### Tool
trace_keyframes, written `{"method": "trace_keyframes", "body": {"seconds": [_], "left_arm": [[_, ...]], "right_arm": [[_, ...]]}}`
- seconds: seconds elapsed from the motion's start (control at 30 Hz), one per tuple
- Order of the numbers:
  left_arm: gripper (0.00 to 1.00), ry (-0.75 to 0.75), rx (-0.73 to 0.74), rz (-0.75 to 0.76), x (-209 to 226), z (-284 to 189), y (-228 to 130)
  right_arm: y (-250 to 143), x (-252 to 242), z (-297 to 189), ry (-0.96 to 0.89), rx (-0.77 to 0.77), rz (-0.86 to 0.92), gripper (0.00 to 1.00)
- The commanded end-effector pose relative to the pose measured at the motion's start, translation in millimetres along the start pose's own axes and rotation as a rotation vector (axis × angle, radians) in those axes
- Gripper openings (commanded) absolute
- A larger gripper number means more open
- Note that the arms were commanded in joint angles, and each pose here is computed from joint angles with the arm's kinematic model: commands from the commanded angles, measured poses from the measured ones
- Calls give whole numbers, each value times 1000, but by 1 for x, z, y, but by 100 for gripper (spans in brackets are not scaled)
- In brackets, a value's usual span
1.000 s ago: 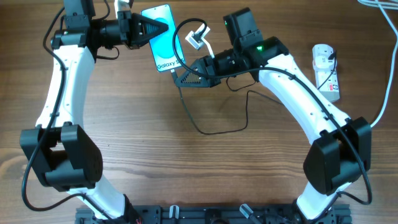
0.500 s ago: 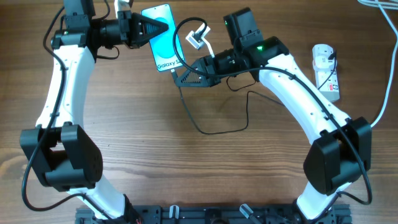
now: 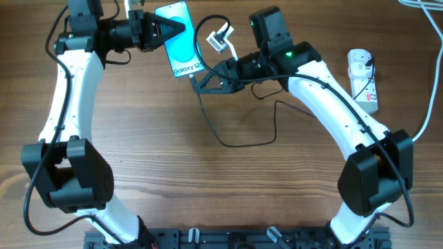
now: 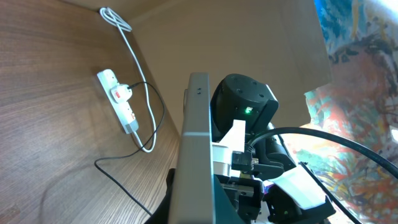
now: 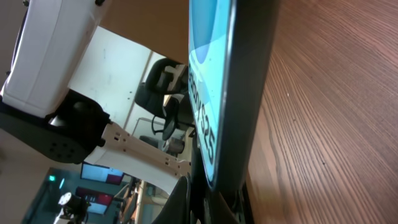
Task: Plug charger to phone and switch on socket
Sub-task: 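Push the USB-C plug into the phone's bottom port with the right gripper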
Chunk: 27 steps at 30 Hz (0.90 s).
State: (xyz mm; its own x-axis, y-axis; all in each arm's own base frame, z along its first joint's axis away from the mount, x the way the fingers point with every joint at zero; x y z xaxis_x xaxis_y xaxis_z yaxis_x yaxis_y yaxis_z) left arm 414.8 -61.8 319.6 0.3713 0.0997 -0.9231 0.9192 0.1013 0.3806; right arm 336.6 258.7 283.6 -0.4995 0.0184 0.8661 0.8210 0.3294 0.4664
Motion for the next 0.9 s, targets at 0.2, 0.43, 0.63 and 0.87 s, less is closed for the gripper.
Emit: {"method": "trace_keyframes", "body": {"seconds": [0.2,0.43,0.63,0.87], "left_arm": [[4,-84,55,-20,-18,6,-7],[4,-84,54,-21,-18,6,-6],[4,-82,51,-35,-18,4,-6],[4,-83,52,-36,-18,5,-6]], "right_arm": [[12,2,-7,-52,-46,-32,5],[12,2,-7,-52,-47,-18,5],[14,0,-8,-73,-60,-6,5],[25,4,-9,-63,-91,-38,5]]}}
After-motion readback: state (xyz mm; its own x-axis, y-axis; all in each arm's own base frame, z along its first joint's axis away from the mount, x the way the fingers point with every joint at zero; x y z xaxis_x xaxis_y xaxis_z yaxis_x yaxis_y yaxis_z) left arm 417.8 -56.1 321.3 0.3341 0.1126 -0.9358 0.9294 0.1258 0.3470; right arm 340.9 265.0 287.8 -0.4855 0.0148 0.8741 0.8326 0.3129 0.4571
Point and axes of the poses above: each gripper's point midway between its finger pads, its own z axis out along the fingers, its own x axis along the line the jaws close on, y = z × x, the point moved 8 cm from there along -z, back along the fingers, and after that the axes turned 2 degrees about -z, right-handed, at the moved point
